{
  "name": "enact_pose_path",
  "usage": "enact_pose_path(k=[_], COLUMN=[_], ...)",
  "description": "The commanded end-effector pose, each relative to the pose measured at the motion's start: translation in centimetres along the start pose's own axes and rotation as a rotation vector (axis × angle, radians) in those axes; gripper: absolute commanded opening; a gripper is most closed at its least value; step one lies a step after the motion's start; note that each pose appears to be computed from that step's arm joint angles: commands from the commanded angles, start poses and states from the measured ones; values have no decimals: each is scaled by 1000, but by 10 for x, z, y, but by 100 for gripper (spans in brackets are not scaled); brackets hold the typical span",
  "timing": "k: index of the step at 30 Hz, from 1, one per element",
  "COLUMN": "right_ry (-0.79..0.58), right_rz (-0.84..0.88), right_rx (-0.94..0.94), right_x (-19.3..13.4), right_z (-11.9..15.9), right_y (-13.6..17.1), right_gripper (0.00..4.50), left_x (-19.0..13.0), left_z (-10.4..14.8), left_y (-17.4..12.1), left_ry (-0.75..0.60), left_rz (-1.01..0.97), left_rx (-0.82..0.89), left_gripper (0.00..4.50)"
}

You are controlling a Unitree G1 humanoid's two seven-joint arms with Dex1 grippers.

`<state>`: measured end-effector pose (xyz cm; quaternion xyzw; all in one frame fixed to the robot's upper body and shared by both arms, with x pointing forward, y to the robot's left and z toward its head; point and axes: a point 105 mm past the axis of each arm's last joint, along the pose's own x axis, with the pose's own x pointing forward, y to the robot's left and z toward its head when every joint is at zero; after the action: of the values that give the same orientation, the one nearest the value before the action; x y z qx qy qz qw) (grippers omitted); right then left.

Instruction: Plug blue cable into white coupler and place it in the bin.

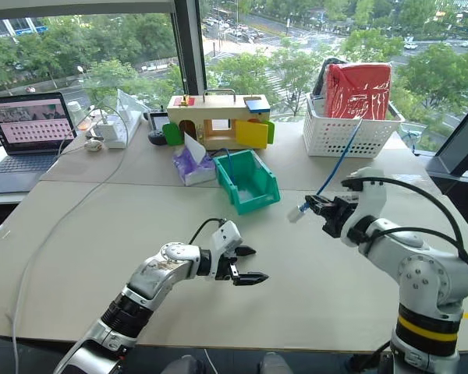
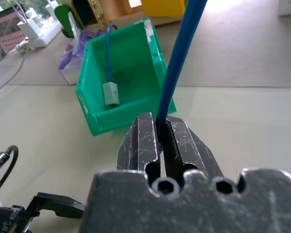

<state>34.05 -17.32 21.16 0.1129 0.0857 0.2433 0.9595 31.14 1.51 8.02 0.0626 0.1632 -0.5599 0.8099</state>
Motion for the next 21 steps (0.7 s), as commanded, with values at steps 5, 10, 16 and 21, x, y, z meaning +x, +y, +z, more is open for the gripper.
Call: enact_pose_path(k=[5, 10, 16, 21], right_ry=[-80, -36, -52, -111], right_rz=[120, 172, 225, 270], right_rx=[-277, -326, -417, -402], right_x=[86, 135, 144, 131], right_z=[49, 46, 51, 76], right_y=[20, 27, 30, 27], right_gripper=[0, 0, 206, 375], left_x=[-29, -43, -65, -87], left_z=[31, 38, 46, 49], left_y=[23, 21, 28, 35], left_ry=[-201, -271, -346, -385], left_rz=[148, 184, 302, 401], left_rx=[4, -10, 2, 40], left_gripper=[449, 449, 450, 450])
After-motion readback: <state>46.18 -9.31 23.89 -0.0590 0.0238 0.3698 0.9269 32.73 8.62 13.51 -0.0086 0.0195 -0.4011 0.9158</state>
